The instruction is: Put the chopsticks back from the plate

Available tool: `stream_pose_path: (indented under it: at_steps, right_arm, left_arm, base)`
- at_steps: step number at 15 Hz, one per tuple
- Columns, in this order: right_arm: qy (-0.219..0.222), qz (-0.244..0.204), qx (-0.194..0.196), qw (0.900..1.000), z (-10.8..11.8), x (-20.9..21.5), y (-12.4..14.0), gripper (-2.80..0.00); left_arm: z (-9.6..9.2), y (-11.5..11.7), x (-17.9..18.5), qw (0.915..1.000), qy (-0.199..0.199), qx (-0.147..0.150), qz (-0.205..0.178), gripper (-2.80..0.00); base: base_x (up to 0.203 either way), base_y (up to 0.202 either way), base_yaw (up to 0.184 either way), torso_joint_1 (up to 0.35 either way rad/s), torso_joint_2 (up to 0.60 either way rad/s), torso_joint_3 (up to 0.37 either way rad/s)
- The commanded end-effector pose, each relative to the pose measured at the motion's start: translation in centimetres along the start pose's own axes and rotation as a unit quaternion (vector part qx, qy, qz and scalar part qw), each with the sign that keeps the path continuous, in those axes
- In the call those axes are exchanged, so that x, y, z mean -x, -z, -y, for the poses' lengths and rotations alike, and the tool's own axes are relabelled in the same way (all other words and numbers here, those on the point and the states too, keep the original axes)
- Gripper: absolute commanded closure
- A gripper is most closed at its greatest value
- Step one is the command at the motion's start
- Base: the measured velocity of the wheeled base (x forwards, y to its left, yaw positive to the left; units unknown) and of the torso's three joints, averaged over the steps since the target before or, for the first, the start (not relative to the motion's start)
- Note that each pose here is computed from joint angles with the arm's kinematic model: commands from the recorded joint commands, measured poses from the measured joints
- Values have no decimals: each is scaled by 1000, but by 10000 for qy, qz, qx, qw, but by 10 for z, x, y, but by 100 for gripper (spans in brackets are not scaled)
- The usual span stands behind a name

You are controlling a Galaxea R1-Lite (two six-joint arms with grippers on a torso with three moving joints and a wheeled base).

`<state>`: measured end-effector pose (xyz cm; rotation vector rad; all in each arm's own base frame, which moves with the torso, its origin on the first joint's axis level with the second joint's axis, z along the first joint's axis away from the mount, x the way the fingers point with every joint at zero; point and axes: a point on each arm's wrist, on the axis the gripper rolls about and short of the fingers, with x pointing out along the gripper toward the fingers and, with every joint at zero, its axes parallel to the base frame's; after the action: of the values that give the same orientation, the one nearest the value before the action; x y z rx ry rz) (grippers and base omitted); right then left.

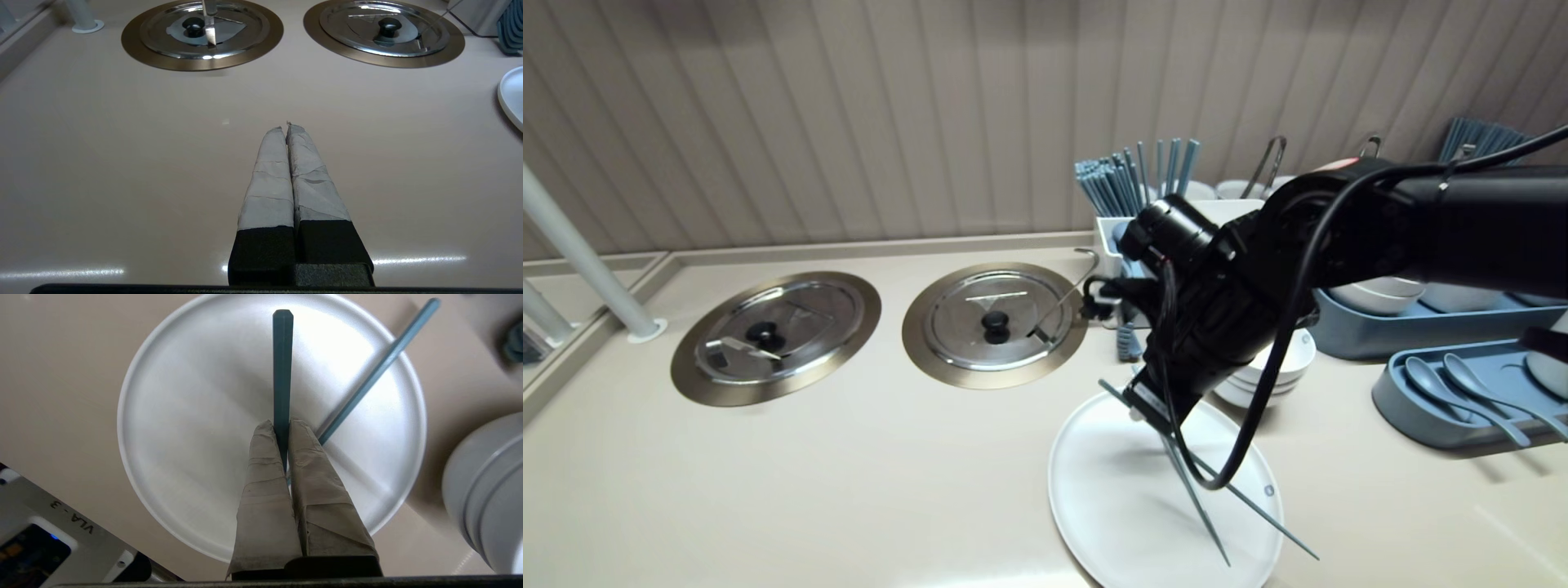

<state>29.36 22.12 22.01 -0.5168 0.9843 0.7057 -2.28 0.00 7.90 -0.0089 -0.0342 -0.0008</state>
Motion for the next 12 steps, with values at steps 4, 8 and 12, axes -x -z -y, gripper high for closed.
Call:
stream_pose_path:
  at_steps: [4, 8, 12]
  right_arm:
    - [391, 1279, -1275, 9828, 35, 82, -1, 0]
    - [884, 2624, -1943, 9410, 64, 118, -6, 0]
    - [1210, 3578, -2490, 8918, 78, 139, -13, 0]
  left_arm:
    - [0, 2, 0, 10000, -4, 1, -33, 0]
    - [0, 2, 0, 10000, 4, 1, -33, 0]
    - [0, 2, 0, 10000, -4, 1, -33, 0]
  base:
    - [0, 0, 0, 0, 0, 0]
    - [0, 0, 0, 0, 0, 0]
    - [0, 0, 0, 0, 0, 0]
